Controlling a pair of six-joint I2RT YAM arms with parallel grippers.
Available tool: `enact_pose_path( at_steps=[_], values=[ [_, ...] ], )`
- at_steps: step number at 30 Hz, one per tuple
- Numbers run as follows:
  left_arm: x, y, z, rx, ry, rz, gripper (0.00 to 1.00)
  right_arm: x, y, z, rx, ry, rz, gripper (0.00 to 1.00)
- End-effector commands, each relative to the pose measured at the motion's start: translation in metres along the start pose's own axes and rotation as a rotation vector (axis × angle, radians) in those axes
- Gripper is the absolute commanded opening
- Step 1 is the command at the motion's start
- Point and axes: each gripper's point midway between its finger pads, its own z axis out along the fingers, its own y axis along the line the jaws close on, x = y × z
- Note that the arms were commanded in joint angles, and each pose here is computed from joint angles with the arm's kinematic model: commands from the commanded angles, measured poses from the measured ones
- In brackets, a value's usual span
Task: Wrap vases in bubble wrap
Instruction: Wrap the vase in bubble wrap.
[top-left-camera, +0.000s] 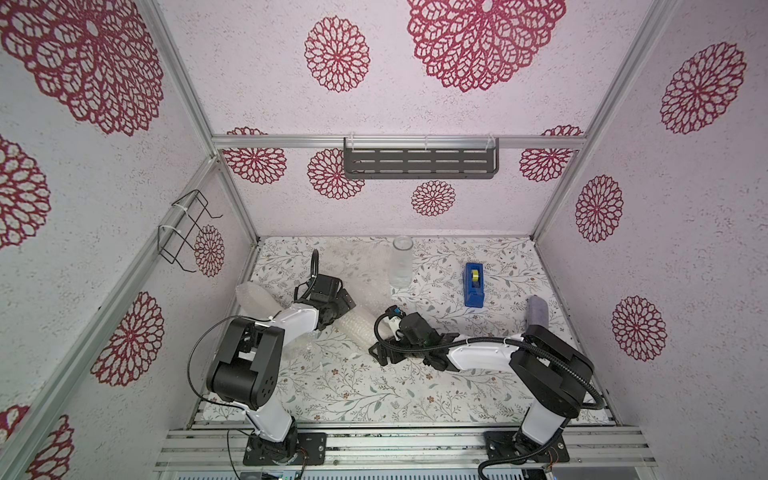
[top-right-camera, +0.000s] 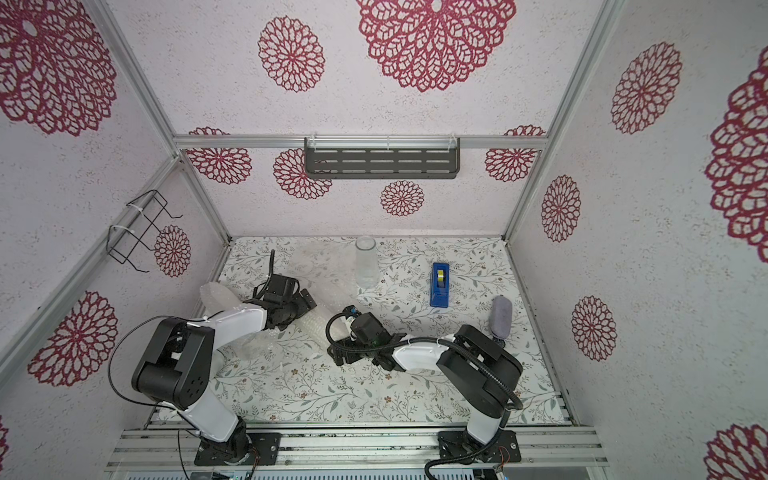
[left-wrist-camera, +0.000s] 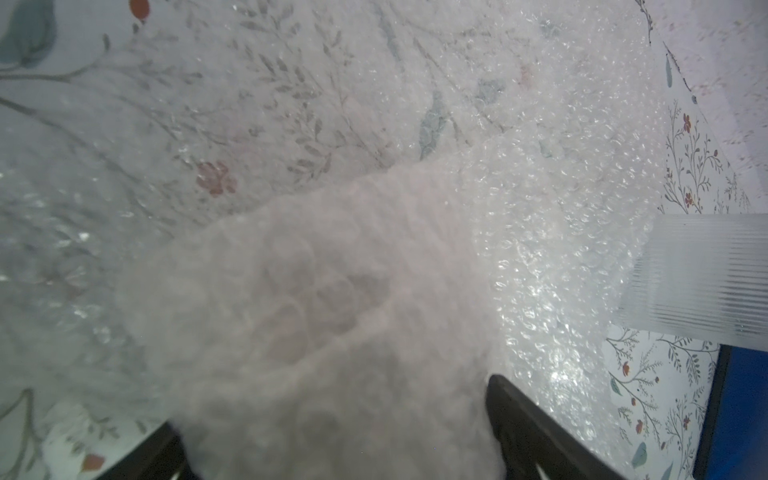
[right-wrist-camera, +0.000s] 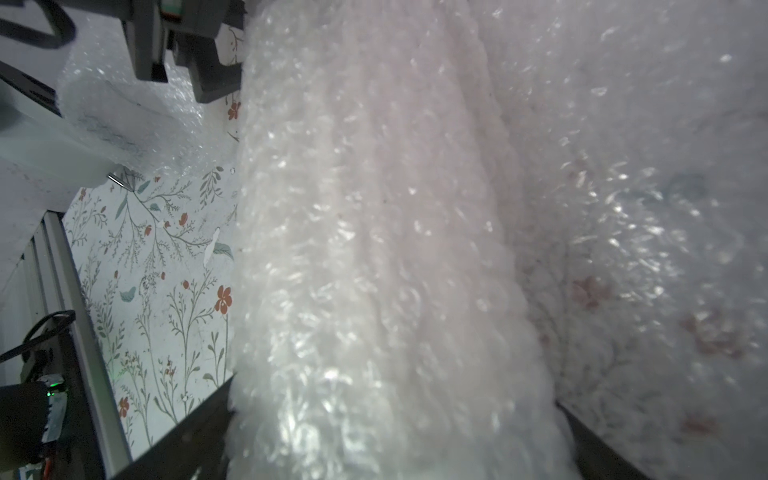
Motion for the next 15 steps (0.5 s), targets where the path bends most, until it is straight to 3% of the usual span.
enact_pose_path(
  at_steps=[1,8,15],
  values=[
    [0.019,0.03,0.009,-0.127,0.055,0.004,0.96,-0.01,0.008,0.005,-0.045,-0.056,0.053,0.94],
    [0.018,0.029,0.008,-0.15,0.04,0.004,0.96,0.001,0.0,0.008,-0.05,-0.072,0.125,0.89],
    [0.008,0.009,0.0,-0.082,0.024,0.022,1.0,0.008,-0.015,0.006,-0.04,-0.103,0.196,0.86]
  ],
)
